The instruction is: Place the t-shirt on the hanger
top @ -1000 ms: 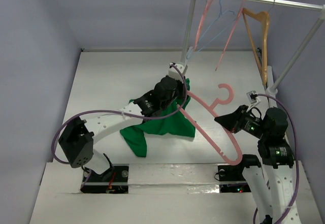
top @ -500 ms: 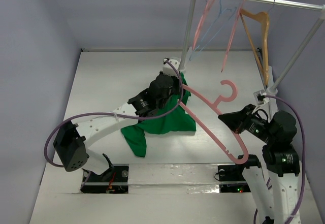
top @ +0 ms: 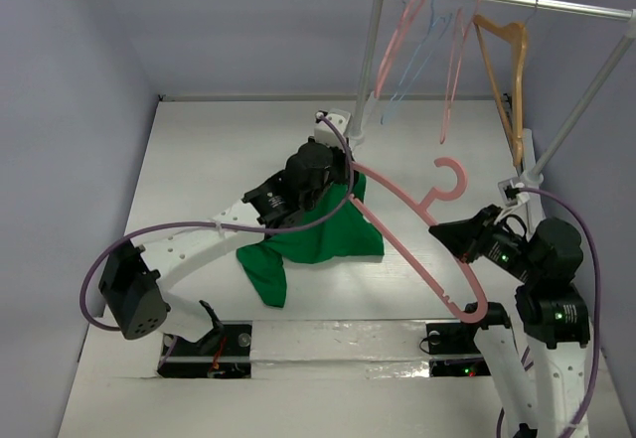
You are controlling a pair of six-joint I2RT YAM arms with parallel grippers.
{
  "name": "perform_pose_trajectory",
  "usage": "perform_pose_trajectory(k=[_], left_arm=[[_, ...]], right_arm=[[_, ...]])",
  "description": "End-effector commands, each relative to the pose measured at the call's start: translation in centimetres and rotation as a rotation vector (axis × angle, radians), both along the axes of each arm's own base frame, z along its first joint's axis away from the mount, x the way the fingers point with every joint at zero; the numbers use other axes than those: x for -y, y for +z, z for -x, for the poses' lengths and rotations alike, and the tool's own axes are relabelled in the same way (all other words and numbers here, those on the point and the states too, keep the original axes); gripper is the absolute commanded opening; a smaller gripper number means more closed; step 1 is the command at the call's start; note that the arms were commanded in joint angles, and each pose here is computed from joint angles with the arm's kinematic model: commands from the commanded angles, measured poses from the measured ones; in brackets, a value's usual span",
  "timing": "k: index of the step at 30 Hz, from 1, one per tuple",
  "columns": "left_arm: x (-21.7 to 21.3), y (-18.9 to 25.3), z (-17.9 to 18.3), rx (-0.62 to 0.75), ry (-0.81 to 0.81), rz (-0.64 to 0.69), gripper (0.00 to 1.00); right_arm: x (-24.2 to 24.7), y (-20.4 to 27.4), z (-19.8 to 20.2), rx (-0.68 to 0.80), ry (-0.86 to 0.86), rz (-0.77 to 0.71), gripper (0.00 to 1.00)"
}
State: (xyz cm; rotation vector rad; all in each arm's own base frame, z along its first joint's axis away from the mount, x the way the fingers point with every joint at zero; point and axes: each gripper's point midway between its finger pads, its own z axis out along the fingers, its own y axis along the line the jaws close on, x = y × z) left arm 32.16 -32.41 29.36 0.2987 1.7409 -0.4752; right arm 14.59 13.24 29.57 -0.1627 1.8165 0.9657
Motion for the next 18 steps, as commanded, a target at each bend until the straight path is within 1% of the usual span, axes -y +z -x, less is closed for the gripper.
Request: perform_pose_trajectory(k=[1, 6, 10, 12, 15, 16, 17, 18], left_arm=[[1.2, 3.9, 1.2, 0.044, -0.080, 0.111, 0.00], [2.9, 3.8, 2.9, 0.020, -0.133, 0.113, 0.00], [2.5, 3.6, 3.3, -0.009, -0.108, 0.117, 0.00], [2.0, 3.5, 3.3, -0.017, -0.071, 0.107, 0.00], [1.5, 3.2, 3.5, -0.031, -0.039, 0.103, 0.00], [1.6, 3.2, 3.6, -0.035, -0.044, 0.108, 0.00], [1.9, 3.5, 3.9, -0.034, -0.070, 0.122, 0.00], [2.3, 3.7, 4.3, -0.034, -0.087, 0.129, 0.00]], right_arm=[[-0.5, 1.2, -1.2, 0.061, 0.027, -0.021, 0.00], [-0.3, 1.5, -2.3, 0.087, 0.008, -0.025, 0.00], [0.2, 1.7, -4.1, 0.123, -0.041, -0.018, 0.00], [0.0, 1.3, -4.7, 0.112, -0.047, -0.026, 0.00], [-0.7, 1.8, -5.4, 0.133, -0.058, -0.033, 0.00], [-0.5, 2.1, -6.1, 0.151, -0.101, -0.032, 0.00], [-1.9, 2.1, -5.7, 0.153, -0.051, -0.036, 0.00], [-2.5, 1.9, -5.8, 0.151, -0.044, -0.034, 0.00]])
